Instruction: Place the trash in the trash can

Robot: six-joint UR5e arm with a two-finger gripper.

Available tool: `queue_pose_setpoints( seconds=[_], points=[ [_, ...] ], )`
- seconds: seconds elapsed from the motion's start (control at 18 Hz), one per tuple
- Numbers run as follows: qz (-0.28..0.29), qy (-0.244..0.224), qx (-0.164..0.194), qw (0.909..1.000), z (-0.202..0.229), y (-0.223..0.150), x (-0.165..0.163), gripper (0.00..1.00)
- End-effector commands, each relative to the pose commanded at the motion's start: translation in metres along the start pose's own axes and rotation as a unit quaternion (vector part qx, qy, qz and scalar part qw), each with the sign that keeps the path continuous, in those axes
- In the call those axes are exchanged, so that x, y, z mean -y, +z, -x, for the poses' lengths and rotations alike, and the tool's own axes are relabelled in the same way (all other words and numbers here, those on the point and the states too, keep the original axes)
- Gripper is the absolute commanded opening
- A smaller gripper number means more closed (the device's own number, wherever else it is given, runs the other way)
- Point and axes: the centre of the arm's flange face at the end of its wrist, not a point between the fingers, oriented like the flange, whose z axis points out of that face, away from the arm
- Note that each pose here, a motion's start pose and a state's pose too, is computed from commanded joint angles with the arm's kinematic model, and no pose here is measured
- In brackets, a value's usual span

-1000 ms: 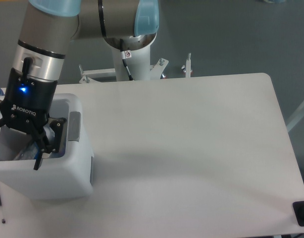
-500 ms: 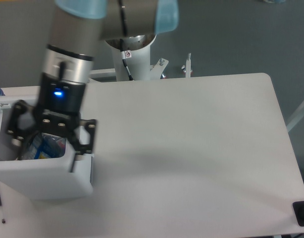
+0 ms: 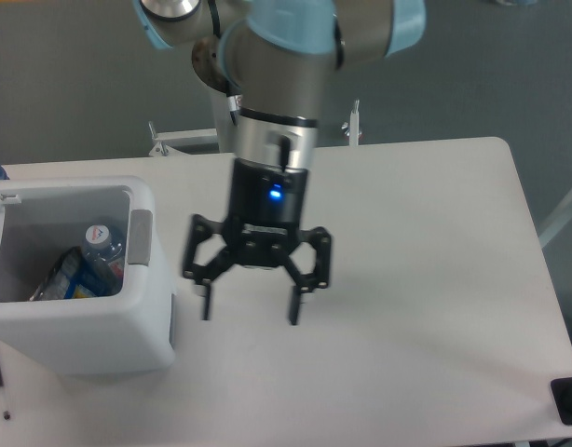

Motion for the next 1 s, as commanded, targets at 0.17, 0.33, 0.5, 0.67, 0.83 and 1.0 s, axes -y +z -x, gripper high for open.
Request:
queue_pose_setpoints(
  seconds=[0.17,0.33,0.5,0.67,0.83,1.0],
  points=[
    [0.014,0.005,0.008,0.9999,0.025,0.000,-0.003,1.00],
    [0.044,0.043,0.009,0.9980,0.053,0.000,-0.012,1.00],
    [0.085,0.084,0.003,0.9928,0.087,-0.001,-0.025,1.00],
    [0.133,0.124,-0.009,0.9833,0.129,0.003,-0.045,1.00],
    [0.210,0.184,-0.006,0.9602,0.165,0.011,-0.066,1.00],
    [0.249,0.208,-0.011,0.9459,0.186,0.017,-0.079,1.00]
  ],
)
